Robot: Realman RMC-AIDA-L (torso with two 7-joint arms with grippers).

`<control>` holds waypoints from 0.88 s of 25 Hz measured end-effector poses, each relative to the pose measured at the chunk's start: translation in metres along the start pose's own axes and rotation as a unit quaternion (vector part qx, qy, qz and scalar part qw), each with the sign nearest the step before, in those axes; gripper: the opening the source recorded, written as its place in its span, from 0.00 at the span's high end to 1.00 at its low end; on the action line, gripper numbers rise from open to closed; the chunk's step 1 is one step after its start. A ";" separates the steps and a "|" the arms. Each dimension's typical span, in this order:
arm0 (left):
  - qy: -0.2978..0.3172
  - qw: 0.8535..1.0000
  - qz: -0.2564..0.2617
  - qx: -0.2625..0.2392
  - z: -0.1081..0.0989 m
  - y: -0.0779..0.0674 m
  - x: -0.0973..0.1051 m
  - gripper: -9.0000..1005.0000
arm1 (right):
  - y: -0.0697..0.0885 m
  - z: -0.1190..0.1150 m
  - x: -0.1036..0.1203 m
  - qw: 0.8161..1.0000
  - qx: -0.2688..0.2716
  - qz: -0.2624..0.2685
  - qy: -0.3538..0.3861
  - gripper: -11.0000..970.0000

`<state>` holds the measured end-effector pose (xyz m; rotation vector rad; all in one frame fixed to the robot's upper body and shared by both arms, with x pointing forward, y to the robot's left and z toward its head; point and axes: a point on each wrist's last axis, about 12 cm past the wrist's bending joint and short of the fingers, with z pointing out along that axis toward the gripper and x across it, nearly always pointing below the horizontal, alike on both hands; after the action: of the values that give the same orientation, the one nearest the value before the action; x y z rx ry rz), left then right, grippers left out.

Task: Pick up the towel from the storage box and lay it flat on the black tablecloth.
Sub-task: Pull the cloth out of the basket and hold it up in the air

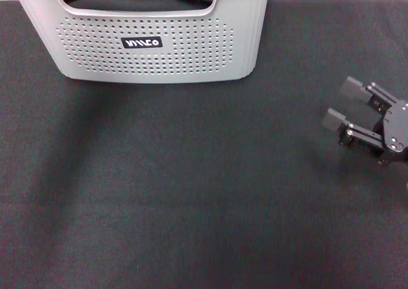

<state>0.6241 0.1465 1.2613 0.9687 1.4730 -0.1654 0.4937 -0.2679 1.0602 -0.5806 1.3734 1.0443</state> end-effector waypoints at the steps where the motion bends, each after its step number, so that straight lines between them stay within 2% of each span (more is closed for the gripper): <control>1: -0.013 1.000 -0.008 -0.006 -0.007 0.002 -0.003 0.94 | 0.003 0.002 -0.001 1.000 -0.005 -0.016 -0.014 0.10; 5: -0.067 0.997 -0.037 -0.022 -0.034 0.008 -0.017 0.95 | 0.010 0.010 -0.001 0.995 -0.010 -0.086 -0.048 0.10; 8: -0.133 0.988 -0.070 -0.028 -0.058 0.013 -0.028 0.95 | 0.014 0.018 0.000 0.989 -0.006 -0.137 -0.060 0.10; 12: -0.233 0.966 -0.107 -0.024 -0.095 0.023 -0.036 0.95 | 0.013 0.024 -0.002 0.981 0.011 -0.178 -0.077 0.10; 15: -0.336 0.933 -0.131 -0.005 -0.129 0.034 -0.038 0.95 | 0.011 0.024 -0.004 0.974 0.028 -0.207 -0.089 0.10; 18: -0.396 0.905 -0.154 0.016 -0.153 0.045 -0.035 0.95 | 0.011 0.027 -0.009 0.968 0.032 -0.225 -0.105 0.10; 22: -0.412 0.895 -0.163 0.055 -0.165 0.050 -0.024 0.95 | 0.011 0.028 -0.013 0.966 0.034 -0.230 -0.115 0.13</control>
<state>0.5278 0.2717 1.3355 0.5984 0.8182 -0.8115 0.5001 -0.2428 1.0792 -0.6654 1.0014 0.6608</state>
